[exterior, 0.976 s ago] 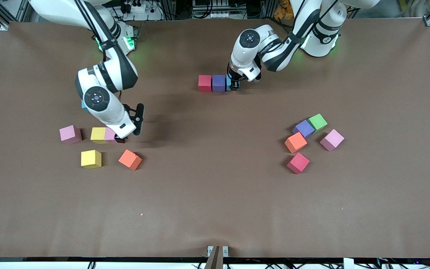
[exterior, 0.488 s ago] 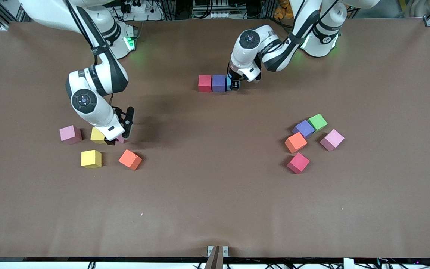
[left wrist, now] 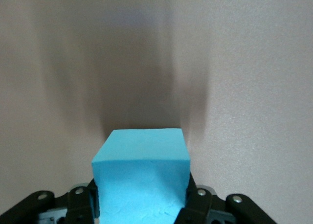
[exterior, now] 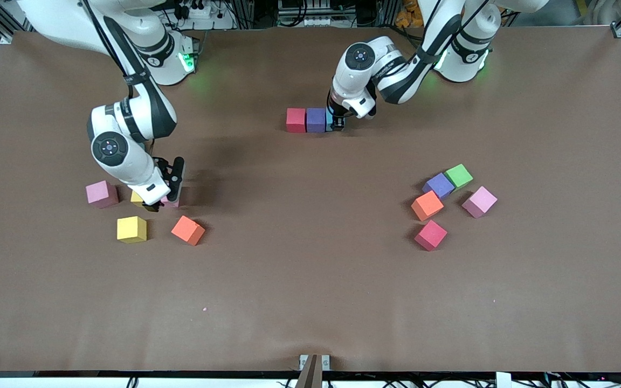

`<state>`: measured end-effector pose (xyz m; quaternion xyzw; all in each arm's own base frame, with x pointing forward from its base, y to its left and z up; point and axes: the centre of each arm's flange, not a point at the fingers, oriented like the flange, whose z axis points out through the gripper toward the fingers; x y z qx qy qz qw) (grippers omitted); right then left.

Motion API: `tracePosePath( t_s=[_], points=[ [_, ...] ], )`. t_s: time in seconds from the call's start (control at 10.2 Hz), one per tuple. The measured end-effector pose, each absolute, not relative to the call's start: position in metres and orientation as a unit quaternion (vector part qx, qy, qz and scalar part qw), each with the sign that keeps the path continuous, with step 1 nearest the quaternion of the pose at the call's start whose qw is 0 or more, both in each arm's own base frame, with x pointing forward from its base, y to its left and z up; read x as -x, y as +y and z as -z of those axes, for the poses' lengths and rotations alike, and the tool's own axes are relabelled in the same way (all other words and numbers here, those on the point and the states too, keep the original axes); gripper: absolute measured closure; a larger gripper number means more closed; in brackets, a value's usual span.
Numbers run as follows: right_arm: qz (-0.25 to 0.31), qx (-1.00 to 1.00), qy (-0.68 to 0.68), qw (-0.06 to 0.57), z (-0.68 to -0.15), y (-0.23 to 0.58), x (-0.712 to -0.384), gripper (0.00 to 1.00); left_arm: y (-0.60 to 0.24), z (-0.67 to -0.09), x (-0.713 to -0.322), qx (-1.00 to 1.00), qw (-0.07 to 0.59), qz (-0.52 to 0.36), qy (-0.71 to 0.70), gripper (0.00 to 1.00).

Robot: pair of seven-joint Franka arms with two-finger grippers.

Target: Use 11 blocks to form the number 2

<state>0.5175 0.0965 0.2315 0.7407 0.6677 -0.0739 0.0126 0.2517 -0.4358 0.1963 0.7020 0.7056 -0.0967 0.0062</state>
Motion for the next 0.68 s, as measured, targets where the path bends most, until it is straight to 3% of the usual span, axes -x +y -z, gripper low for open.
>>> tracePosePath(
  t_s=[0.49, 0.68],
  points=[
    [0.071, -0.73, 0.679, 0.007, -0.211, 0.083, -0.517, 0.0, -0.436, -0.195, -0.252, -0.701, 0.005, 0.097, 0.706, 0.4],
    [0.071, -0.73, 0.68, 0.006, -0.206, 0.083, -0.517, 0.0, -0.436, -0.196, -0.253, -0.701, 0.007, 0.098, 0.706, 0.15]
  ],
)
